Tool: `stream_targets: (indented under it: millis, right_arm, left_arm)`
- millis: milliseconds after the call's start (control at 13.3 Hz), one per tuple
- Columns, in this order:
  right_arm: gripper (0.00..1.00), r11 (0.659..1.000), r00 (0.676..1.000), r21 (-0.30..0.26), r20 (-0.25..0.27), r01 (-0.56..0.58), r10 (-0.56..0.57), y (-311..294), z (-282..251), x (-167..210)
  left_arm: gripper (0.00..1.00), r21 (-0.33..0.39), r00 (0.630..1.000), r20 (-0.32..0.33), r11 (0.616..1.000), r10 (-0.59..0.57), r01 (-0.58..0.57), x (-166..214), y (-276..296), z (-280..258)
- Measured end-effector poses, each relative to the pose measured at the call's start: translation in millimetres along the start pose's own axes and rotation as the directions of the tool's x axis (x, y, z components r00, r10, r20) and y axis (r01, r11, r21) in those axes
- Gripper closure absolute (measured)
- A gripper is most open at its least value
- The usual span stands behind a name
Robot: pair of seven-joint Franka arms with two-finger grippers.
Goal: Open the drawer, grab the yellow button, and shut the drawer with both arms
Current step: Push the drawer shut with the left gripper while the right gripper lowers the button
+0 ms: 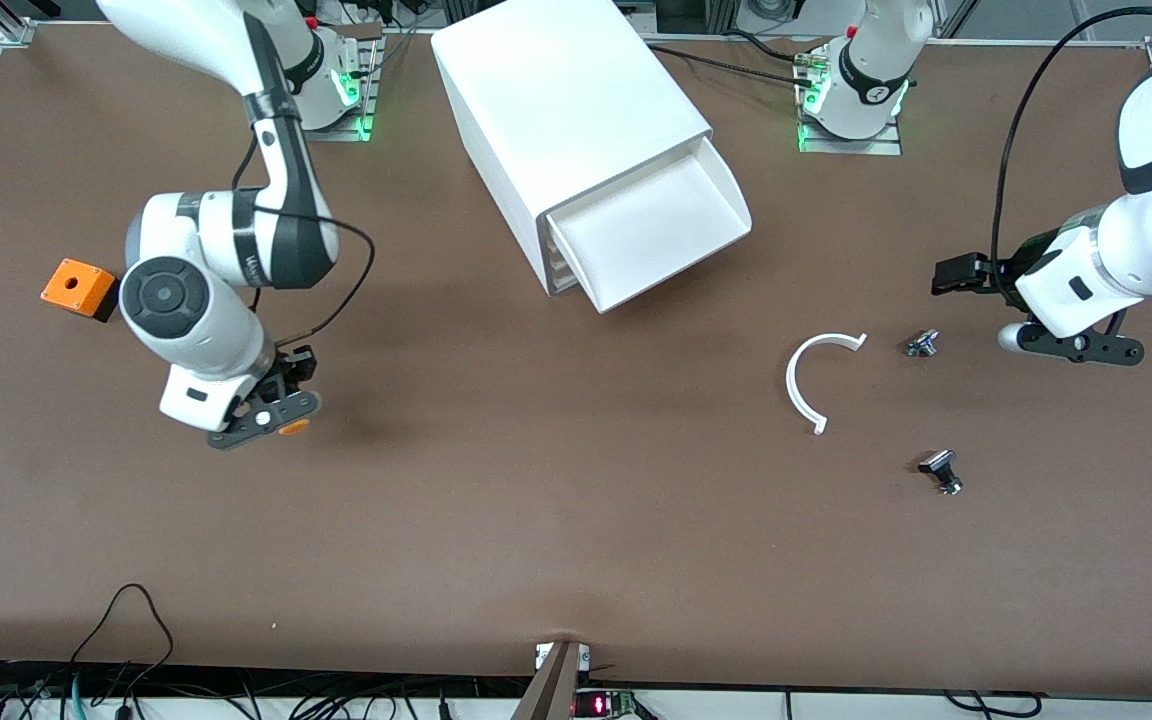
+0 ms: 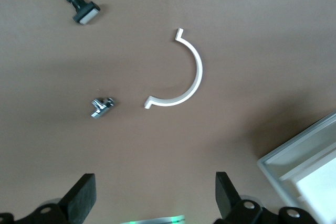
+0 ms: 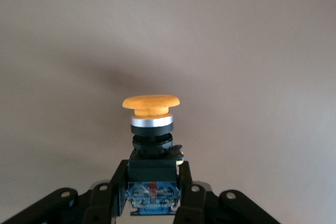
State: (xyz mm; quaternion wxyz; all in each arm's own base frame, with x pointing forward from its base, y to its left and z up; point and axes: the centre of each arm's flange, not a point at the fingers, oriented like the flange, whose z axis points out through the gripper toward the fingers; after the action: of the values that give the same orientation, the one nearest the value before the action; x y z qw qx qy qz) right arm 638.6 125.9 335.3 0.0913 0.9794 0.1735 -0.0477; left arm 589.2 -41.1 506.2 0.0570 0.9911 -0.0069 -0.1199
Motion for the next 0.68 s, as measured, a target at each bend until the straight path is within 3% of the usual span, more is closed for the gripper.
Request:
stream_targets:
  millis: [225,676]
  right_arm:
    - [0.59,0.992,0.991,0.002,0.047,-0.129,0.129,19.0,62.5,-27.2]
    - [0.59,0.983,0.983,-0.021,-0.021,-0.184,0.183,56.5,163.9,-98.8]
  left_arm:
    - [0.00,-0.057,0.991,-0.027,0.990,-0.128,0.126,15.9,32.7,21.8]
    - [0.00,-0.059,0.954,-0.031,0.953,-0.299,0.297,29.0,125.1,105.3]
